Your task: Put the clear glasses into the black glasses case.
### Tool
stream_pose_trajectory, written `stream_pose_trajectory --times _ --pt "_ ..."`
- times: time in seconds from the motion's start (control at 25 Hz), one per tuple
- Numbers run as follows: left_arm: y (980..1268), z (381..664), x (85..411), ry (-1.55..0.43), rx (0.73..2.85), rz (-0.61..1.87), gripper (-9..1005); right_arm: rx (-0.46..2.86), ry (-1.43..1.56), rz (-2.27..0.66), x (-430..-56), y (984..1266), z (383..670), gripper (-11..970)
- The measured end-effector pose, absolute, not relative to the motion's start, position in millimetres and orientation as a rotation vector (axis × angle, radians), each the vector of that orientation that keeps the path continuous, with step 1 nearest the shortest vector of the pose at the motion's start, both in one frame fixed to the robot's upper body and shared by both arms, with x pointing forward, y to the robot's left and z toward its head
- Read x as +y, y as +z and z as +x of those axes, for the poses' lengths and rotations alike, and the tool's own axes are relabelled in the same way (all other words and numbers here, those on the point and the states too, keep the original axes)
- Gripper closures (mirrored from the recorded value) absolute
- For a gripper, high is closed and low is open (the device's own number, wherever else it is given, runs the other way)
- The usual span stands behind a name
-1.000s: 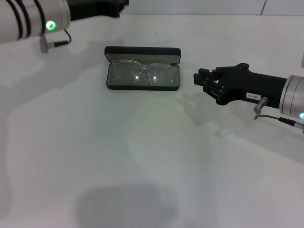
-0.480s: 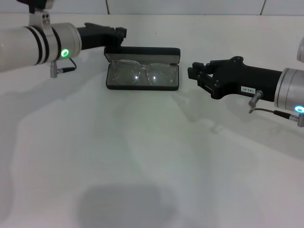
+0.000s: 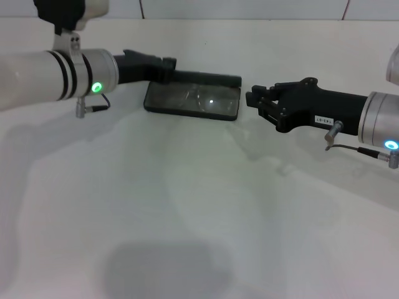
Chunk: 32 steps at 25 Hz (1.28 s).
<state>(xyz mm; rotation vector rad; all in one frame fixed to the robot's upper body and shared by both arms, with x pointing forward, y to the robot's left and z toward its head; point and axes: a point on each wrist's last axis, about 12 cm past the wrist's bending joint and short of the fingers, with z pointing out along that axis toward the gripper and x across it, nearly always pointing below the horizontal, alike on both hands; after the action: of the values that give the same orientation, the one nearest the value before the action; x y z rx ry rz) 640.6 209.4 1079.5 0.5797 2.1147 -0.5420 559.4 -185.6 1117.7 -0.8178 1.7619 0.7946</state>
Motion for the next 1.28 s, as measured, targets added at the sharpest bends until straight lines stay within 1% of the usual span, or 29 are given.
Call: stream_pose_trajectory --times 0.24,0.36,0.44,0.48,0.64,0.72,0.84,0.92,1.0,1.04,1.08,1.16,1.2,1.28 --pt "1065.5 630.3 209.4 -0.568 2.161 0.573 840 1.777 0.804 -0.794 -187.7 1114.4 561.3 834" --pt "1066.8 624.7 210.8 -0.615 2.146 0.598 839 1.774 0.802 -0.797 -188.0 1114.9 562.5 833" --pt "1084.7 615.7 215.8 -0.704 2.025 0.681 839 1.760 0.798 -0.814 -187.1 1116.6 563.1 833" --pt "1086.8 615.5 215.8 -0.708 2.012 0.689 838 1.749 0.793 -0.824 -187.7 1118.3 563.6 833" --pt "1113.2 585.5 232.5 -0.791 1.738 0.804 837 1.682 0.811 -0.873 -200.4 1126.7 562.7 834" --pt "1121.3 572.0 240.7 -0.815 1.657 0.841 837 1.641 0.842 -0.893 -212.2 1130.3 560.3 834" --pt "1128.8 557.3 247.8 -0.861 1.603 0.892 714 1.600 0.892 -0.886 -230.1 1135.5 557.4 834" --pt "1131.3 545.0 254.3 -0.902 1.572 0.925 632 1.578 0.914 -0.899 -237.4 1137.9 554.9 786" --pt "1131.3 542.5 255.8 -0.909 1.568 0.930 551 1.552 0.918 -0.937 -238.9 1139.2 552.3 737" --pt "1130.4 531.7 264.4 -0.937 1.557 0.940 511 1.538 0.916 -0.959 -238.4 1139.5 550.9 713" --pt "1129.9 528.9 266.9 -0.944 1.557 0.942 471 1.521 0.912 -0.981 -237.8 1139.9 549.6 689" --pt "1129.1 521.9 273.8 -0.962 1.557 0.946 391 1.487 0.908 -1.031 -235.7 1139.5 545.8 478" --pt "1128.4 518.3 277.0 -0.971 1.558 0.950 351 1.473 0.909 -1.053 -234.7 1139.2 544.1 439" --pt "1126.9 511.2 282.8 -0.987 1.563 0.957 310 1.458 0.925 -1.082 -232.4 1138.7 541.4 360"
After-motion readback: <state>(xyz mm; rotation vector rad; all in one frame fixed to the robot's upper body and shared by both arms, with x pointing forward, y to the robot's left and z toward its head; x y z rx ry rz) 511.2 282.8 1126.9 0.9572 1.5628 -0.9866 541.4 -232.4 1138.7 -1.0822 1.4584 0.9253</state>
